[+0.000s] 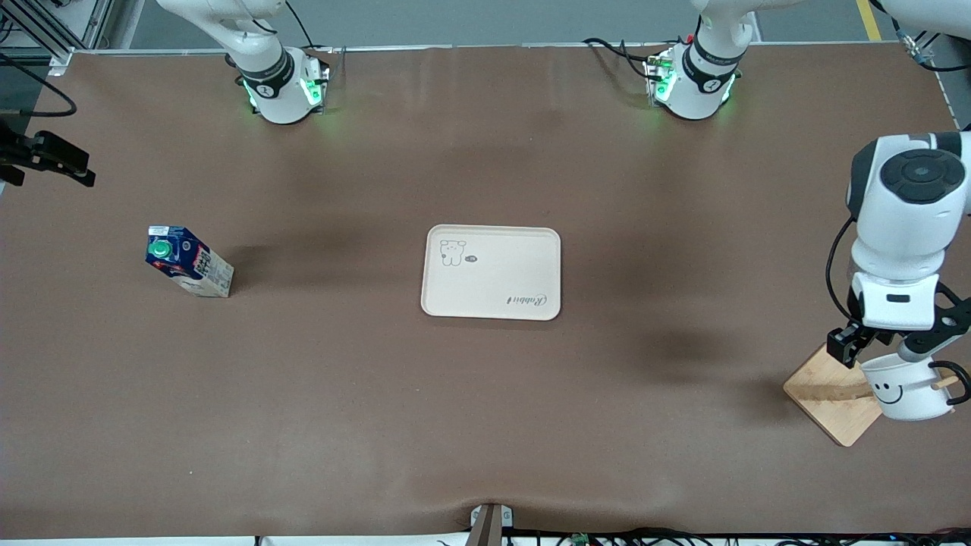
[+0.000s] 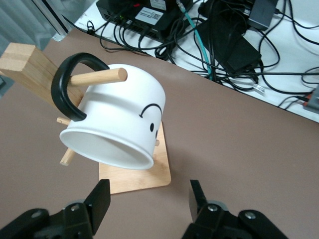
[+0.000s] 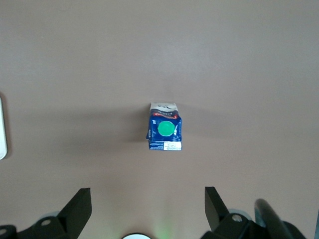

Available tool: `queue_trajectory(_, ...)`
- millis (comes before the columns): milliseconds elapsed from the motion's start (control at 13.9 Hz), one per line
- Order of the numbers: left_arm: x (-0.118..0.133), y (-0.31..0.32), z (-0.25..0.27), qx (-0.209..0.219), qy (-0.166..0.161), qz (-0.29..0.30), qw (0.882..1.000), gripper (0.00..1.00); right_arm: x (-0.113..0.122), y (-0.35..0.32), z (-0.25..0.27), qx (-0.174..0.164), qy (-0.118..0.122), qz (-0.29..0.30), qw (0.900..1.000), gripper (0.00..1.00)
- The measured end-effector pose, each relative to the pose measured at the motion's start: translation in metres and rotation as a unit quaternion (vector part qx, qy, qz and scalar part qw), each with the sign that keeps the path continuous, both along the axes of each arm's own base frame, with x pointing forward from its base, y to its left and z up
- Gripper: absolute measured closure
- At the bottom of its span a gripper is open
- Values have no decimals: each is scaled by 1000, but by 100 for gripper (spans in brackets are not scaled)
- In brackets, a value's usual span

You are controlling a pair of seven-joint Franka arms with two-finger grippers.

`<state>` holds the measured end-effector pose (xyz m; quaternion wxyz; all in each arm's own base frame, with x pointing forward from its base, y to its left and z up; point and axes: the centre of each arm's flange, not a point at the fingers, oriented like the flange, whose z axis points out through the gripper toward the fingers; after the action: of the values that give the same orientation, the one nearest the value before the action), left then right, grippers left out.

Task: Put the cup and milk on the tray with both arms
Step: 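Lower the left gripper to the mug rim while the right gripper reaches the milk, then close the left gripper on the mug rim while the right gripper grasps the milk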

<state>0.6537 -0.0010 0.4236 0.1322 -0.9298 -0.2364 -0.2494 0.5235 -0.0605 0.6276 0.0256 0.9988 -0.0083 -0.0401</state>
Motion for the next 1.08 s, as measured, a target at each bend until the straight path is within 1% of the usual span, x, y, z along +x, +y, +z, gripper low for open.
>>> queue_trajectory(216, 2, 0, -8, 15, -7, 6, 1000, 31, 2, -6, -5, 1, 5, -5, 1000, 0)
queue_trajectory(361, 3, -1, -10, 11, -15, 9, 1000, 32, 8, -5, -18, 2, 18, -4, 1000, 0)
queue_trajectory(433, 4, -1, -11, 8, -18, 9, 1000, 37, 14, -6, -30, 3, 30, -5, 1000, 0)
queue_trajectory(577, 6, 0, -15, 3, -23, 6, 1000, 38, 28, -11, -64, 6, 61, -8, 998, 0)
queue_trajectory(793, 7, 5, -23, 13, -24, -2, 1000, 38, 41, -21, -119, 13, 119, -16, 993, 0)
queue_trajectory(865, 8, 8, -24, 14, -24, -1, 1000, 38, 46, -23, -138, 14, 134, -17, 991, 0)
queue_trajectory(938, 8, 10, -25, 15, -23, 0, 1000, 38, 52, -25, -157, 15, 139, -17, 990, 0)
queue_trajectory(1082, 8, 12, -26, 16, -23, 0, 1000, 38, 62, -32, -196, 15, 130, -17, 991, 0)
